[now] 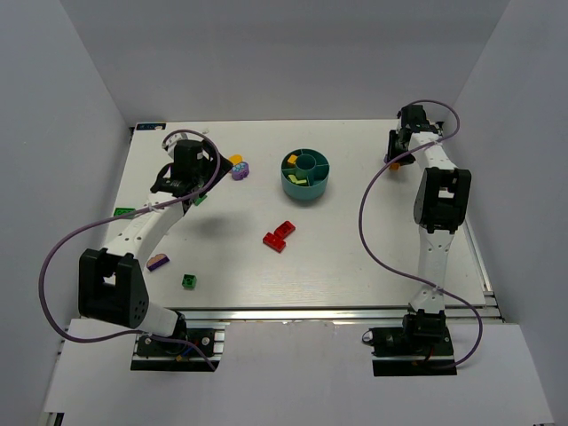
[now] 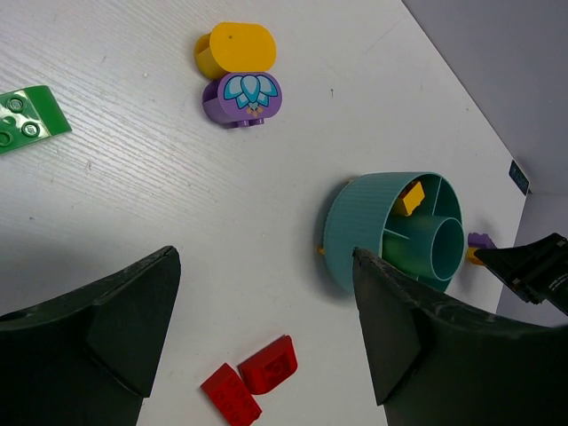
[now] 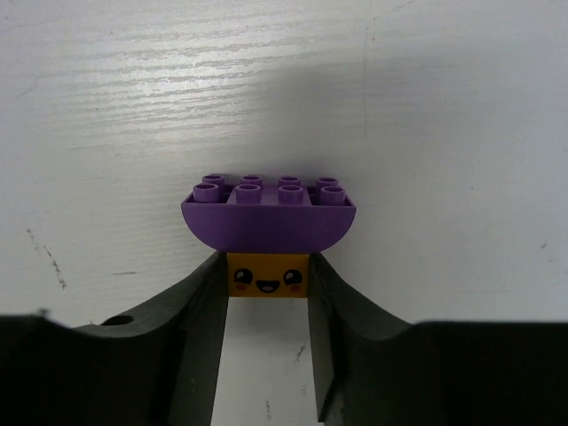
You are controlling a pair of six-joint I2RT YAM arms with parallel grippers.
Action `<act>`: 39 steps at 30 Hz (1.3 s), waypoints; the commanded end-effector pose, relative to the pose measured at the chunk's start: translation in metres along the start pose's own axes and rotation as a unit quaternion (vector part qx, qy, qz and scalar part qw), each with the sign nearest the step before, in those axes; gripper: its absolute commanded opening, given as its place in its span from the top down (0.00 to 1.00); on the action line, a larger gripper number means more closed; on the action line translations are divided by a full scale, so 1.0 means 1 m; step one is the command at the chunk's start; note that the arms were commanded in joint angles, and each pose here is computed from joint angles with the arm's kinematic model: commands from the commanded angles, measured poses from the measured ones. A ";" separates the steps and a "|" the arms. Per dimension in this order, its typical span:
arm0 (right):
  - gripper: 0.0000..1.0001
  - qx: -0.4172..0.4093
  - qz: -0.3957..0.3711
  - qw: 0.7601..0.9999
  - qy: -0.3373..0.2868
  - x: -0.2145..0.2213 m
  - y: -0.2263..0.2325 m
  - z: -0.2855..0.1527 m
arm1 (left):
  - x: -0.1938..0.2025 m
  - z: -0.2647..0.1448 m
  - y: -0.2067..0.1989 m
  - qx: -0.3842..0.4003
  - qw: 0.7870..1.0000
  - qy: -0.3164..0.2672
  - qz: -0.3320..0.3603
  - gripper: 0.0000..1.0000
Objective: Sort the legos into containers by color
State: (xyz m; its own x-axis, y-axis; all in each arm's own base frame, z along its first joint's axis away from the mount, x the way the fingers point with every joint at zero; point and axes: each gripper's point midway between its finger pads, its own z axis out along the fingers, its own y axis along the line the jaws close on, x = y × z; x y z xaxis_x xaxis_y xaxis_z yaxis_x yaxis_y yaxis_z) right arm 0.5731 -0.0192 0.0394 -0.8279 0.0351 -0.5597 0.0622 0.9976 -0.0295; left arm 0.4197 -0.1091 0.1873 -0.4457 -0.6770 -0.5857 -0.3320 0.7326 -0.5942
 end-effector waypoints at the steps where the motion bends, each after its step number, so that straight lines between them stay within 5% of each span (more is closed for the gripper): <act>1: 0.66 0.005 -0.003 1.000 -0.012 -0.013 -0.006 -0.007 | -0.016 -0.013 -0.013 0.025 0.999 -0.023 -0.008 0.12; 9: 0.84 -0.006 -0.003 1.000 -0.018 -0.014 -0.004 -0.010 | -0.016 -0.013 -0.022 0.048 0.999 -0.020 -0.004 0.12; 11: 0.99 -0.037 -0.014 0.999 -0.020 -0.014 0.001 -0.014 | -0.014 -0.013 -0.030 0.068 0.998 -0.016 -0.001 0.12; 17: 1.00 -0.178 -0.093 0.975 -0.100 -0.030 0.042 -0.067 | 0.019 -0.013 -0.088 0.189 0.980 0.055 0.035 0.13; 27: 1.00 -0.380 -0.278 0.840 -0.270 -0.035 0.108 -0.213 | 0.064 -0.027 -0.178 0.330 0.931 0.138 0.073 0.13; 35: 1.00 -0.477 -0.444 0.690 -0.314 0.017 0.171 -0.298 | 0.085 -0.050 -0.218 0.411 0.892 0.166 0.089 0.13; 39: 1.00 -0.497 -0.473 0.660 -0.306 0.037 0.192 -0.313 | 0.095 -0.064 -0.229 0.440 0.876 0.171 0.099 0.13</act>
State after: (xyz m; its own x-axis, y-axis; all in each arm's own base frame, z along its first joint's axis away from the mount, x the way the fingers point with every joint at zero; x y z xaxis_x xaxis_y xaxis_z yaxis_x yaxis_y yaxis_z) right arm 0.4132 0.1742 0.2653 0.0666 -0.3763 -0.9241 -0.9525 0.2519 -0.1712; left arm 0.4136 -0.3198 0.2680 -0.7199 -0.3976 -0.5689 0.3687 0.4754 -0.7988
